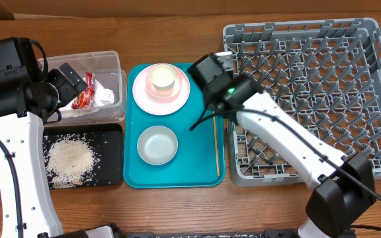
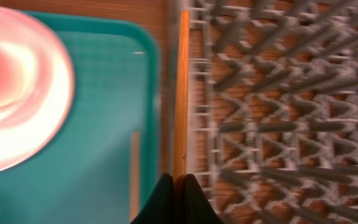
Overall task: Sort waste into correct bins and load items into the dishwasher
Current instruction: 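Lift the chopsticks with the right gripper and carry them to the rack, then lower the chopsticks into the grey rack and open the right gripper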
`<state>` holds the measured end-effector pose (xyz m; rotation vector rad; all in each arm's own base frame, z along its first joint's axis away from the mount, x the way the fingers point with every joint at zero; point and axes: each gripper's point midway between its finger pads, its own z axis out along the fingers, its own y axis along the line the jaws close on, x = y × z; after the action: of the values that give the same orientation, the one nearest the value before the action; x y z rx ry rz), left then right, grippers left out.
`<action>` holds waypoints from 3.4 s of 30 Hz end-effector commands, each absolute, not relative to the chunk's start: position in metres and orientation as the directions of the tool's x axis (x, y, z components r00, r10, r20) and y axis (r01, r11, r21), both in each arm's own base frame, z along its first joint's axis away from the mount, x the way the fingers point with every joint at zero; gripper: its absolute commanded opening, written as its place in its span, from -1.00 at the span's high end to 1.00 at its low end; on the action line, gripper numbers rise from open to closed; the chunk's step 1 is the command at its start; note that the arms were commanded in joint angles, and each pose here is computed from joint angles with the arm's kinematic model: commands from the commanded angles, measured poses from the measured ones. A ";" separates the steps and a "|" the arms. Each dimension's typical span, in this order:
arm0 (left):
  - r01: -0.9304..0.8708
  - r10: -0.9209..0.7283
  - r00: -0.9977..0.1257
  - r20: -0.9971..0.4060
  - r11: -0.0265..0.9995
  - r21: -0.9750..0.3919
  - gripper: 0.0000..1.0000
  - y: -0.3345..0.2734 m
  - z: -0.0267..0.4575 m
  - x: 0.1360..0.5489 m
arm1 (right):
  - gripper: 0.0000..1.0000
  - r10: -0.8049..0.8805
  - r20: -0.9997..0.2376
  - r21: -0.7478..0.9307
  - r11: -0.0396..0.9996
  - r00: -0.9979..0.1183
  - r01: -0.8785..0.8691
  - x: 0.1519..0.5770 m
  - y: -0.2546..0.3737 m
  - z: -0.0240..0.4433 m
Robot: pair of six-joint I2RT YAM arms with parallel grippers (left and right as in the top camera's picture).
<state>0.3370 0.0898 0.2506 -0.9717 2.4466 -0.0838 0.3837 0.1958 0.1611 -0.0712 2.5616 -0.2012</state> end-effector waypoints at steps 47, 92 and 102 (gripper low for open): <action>-0.615 -0.643 -0.611 -0.463 0.753 -0.235 -1.00 0.090 0.262 0.337 | 0.30 -0.005 -0.349 0.207 0.975 -0.937 -0.083 0.402 0.147 0.131; -0.615 -0.643 -0.610 -0.463 0.753 -0.235 -1.00 0.090 0.262 0.337 | 0.74 0.187 -0.112 0.080 0.981 -0.976 0.178 0.345 0.103 0.080; -0.615 -0.643 -0.611 -0.462 0.753 -0.235 -1.00 0.090 0.262 0.337 | 0.92 0.188 -0.129 0.088 0.980 -0.974 0.178 0.353 0.105 0.113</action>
<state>0.3371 0.0898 0.2506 -0.9711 2.4464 -0.0837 0.3398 0.1024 0.0885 0.2736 3.0470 0.0872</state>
